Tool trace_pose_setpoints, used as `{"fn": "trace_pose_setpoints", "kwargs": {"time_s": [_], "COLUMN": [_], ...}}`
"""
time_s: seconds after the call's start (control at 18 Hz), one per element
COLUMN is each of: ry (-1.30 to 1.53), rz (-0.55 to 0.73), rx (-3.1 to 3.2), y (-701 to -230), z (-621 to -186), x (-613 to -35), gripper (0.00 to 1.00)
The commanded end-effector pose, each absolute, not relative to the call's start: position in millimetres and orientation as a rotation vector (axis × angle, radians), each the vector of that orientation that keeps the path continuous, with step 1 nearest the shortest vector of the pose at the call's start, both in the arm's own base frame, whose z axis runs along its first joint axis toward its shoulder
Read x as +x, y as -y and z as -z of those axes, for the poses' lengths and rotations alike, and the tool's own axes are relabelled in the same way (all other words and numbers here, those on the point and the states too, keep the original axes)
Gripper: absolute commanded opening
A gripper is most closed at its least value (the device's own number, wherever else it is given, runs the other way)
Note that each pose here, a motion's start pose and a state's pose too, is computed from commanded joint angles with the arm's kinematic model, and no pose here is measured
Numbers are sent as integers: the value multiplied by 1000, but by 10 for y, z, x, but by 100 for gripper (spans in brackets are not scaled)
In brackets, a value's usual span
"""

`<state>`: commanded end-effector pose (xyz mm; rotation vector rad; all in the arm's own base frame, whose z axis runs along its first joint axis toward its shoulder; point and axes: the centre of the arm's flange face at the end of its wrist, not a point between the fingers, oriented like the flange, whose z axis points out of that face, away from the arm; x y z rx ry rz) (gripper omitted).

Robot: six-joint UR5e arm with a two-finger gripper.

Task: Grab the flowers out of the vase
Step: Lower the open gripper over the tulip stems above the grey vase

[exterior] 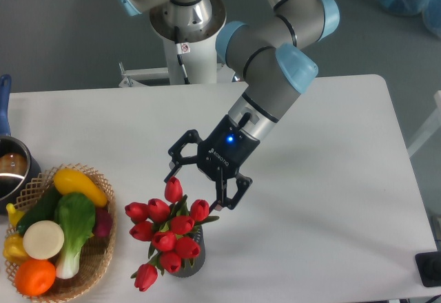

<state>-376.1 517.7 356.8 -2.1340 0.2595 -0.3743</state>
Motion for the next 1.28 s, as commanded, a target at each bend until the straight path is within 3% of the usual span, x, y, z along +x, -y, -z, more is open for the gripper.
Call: {"fn": "trace_pose_setpoints", "kwargs": {"time_s": [0.44, 1.28], "ry": [-253, -243], "rz": [409, 364], "rx": [-2131, -2120], "y": [-5229, -5351], "z": [-3403, -3574], "x": [-3776, -4026], "gripper": [100, 100]}}
